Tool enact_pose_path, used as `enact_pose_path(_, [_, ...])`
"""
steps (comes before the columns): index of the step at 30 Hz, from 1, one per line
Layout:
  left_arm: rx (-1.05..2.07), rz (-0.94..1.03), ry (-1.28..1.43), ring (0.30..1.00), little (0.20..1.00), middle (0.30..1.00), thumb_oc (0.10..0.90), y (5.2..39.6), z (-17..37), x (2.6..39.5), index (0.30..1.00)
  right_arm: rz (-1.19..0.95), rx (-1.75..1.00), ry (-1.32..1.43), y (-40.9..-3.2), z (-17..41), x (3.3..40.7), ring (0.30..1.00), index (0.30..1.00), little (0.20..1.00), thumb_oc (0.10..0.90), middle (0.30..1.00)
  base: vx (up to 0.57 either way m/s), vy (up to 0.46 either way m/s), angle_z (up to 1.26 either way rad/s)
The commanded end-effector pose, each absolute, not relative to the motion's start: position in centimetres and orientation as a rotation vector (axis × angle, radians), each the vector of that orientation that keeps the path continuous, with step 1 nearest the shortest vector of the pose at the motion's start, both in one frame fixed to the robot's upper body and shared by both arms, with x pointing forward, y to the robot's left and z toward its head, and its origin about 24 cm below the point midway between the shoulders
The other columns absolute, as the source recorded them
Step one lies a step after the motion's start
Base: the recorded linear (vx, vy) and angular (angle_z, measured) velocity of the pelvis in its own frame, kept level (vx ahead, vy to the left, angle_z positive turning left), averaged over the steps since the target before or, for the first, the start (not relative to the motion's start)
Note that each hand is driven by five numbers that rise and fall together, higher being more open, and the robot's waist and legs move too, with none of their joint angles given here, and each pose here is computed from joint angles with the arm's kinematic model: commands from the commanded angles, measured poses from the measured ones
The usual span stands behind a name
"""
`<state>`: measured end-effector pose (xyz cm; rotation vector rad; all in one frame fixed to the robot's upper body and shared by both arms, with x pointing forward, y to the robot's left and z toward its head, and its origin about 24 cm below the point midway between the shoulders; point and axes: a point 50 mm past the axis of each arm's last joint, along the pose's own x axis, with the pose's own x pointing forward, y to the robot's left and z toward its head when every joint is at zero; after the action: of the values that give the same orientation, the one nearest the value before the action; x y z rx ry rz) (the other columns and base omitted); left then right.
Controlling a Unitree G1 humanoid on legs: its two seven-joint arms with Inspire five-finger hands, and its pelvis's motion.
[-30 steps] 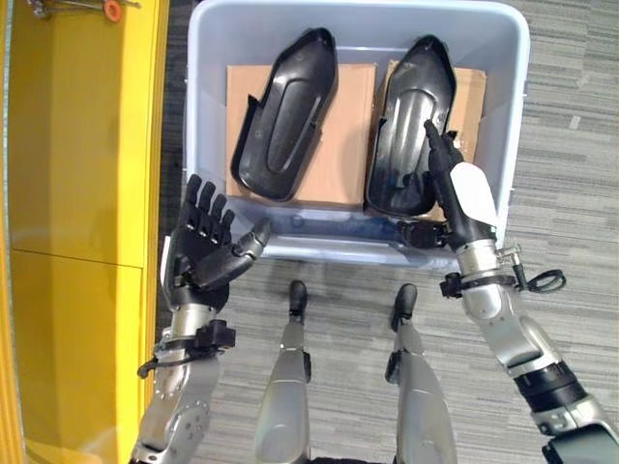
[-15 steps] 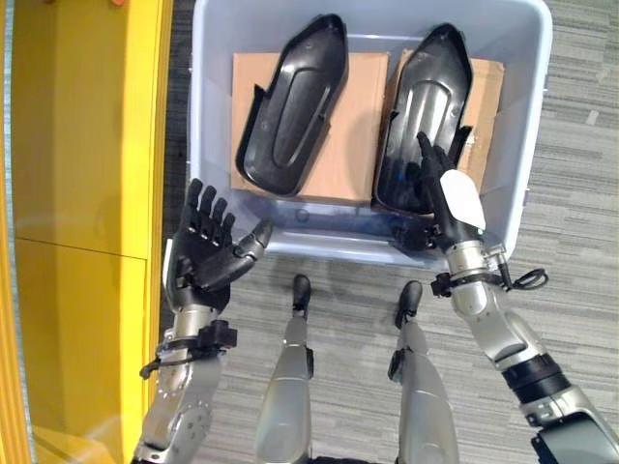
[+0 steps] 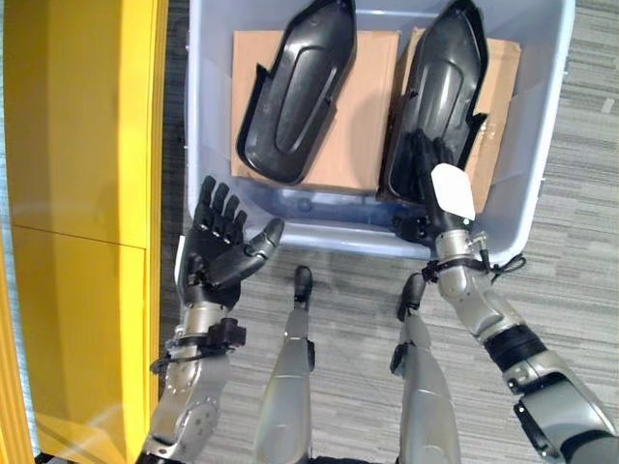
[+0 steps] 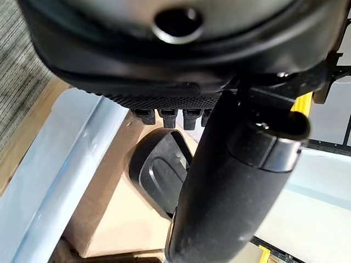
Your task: Move parts from the plastic box to the shelf.
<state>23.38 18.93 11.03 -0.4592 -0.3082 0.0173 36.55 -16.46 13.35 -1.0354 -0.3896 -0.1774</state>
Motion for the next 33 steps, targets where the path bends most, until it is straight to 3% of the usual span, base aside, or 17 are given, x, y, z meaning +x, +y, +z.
enact_pose_path(1, [-0.455, -0.076, -0.517, 1.000, 1.000, 1.000, 0.900, 18.5, 14.5, 22.0, 1.000, -0.126, -1.133, -0.230, -16.7, 11.8, 38.3, 1.000, 1.000, 1.000, 0.900, 1.000, -0.02, 0.019, 0.06])
enact_pose_path(4, [-0.462, -0.101, -0.505, 1.000, 1.000, 1.000, 0.900, 18.1, 14.4, 22.1, 1.000, -0.128, -1.168, -0.089, -18.0, 9.6, 38.6, 1.000, 1.000, 1.000, 0.900, 1.000, -0.01, 0.026, 0.07])
enact_pose_path(5, [-0.465, -0.111, -0.503, 1.000, 1.000, 1.000, 0.900, 17.9, 14.4, 22.1, 1.000, -0.116, -1.179, -0.036, -18.3, 8.8, 38.6, 0.550, 0.550, 0.550, 0.578, 0.550, 0.00, 0.027, 0.08])
enact_pose_path(6, [-0.466, -0.119, -0.496, 1.000, 1.000, 1.000, 0.900, 17.8, 14.3, 22.2, 1.000, -0.106, -1.181, 0.013, -18.6, 7.9, 38.4, 0.300, 0.300, 0.300, 0.400, 0.300, 0.00, 0.026, 0.06])
enact_pose_path(9, [-0.461, -0.140, -0.480, 1.000, 1.000, 1.000, 0.900, 17.4, 14.0, 22.3, 1.000, -0.062, -1.206, 0.153, -19.5, 5.2, 37.5, 0.300, 0.300, 0.300, 0.400, 0.300, -0.01, 0.028, 0.08])
enact_pose_path(18, [-0.453, -0.128, -0.482, 1.000, 1.000, 1.000, 0.900, 17.4, 14.0, 22.6, 1.000, -0.036, -1.156, 0.202, -18.9, 2.8, 36.2, 0.300, 0.300, 0.300, 0.400, 0.300, 0.00, 0.017, 0.00])
enact_pose_path(33, [-0.459, -0.129, -0.493, 1.000, 1.000, 1.000, 0.900, 17.5, 14.4, 23.3, 1.000, -0.084, -1.078, 0.132, -18.4, 3.9, 36.5, 0.300, 0.300, 0.300, 0.400, 0.300, 0.00, 0.000, 0.00])
